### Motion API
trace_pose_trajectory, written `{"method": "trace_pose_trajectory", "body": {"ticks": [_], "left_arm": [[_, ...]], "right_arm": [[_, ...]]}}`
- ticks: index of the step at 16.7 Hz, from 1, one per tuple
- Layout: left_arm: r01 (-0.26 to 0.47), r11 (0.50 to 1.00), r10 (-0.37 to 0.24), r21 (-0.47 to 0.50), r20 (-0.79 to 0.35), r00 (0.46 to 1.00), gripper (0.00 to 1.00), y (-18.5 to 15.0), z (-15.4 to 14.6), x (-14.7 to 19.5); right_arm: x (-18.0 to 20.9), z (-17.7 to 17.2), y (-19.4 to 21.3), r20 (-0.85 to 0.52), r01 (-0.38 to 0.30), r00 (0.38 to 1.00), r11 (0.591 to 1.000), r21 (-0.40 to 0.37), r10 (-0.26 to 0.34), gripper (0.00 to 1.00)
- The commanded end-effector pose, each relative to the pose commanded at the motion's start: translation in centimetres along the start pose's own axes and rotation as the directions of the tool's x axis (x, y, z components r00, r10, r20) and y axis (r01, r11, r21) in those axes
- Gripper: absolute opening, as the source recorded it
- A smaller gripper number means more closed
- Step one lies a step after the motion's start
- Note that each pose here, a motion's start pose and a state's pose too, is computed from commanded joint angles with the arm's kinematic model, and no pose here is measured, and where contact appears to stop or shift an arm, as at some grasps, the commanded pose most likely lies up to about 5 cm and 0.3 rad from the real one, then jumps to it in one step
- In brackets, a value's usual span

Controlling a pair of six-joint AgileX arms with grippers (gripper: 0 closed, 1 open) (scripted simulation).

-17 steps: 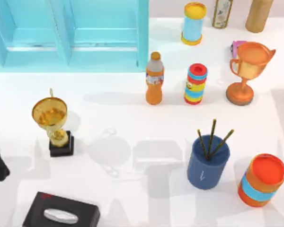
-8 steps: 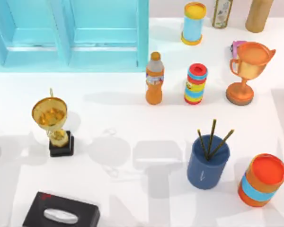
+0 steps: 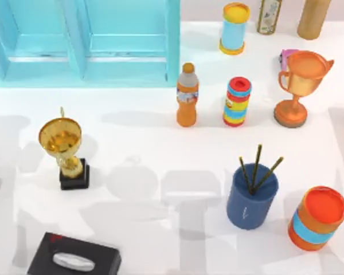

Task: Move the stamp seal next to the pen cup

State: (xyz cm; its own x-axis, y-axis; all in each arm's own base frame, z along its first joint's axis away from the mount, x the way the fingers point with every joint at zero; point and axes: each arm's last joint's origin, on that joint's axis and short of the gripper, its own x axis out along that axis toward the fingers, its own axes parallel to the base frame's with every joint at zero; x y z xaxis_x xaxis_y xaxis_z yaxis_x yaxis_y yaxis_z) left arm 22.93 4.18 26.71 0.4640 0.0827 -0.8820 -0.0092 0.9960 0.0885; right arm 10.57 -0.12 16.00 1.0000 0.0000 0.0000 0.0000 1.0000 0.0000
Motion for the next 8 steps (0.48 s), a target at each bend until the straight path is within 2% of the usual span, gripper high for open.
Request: {"method": "trace_pose_trajectory", "body": {"ticks": [4, 8], "left_arm": [[0.046, 0.999, -0.044, 0.0, -0.284, 0.958, 1.0, 2.3, 4.4, 3.4], [0.078, 0.997, -0.075, -0.009, -0.417, 0.906, 1.0, 4.3, 7.3, 5.7]], "right_arm": [[0.0, 0.0, 0.0, 0.0, 0.0, 1.0, 1.0, 0.0, 0.0, 1.0], [0.0, 0.0, 0.0, 0.0, 0.0, 1.0, 1.0, 0.0, 0.0, 1.0]]}}
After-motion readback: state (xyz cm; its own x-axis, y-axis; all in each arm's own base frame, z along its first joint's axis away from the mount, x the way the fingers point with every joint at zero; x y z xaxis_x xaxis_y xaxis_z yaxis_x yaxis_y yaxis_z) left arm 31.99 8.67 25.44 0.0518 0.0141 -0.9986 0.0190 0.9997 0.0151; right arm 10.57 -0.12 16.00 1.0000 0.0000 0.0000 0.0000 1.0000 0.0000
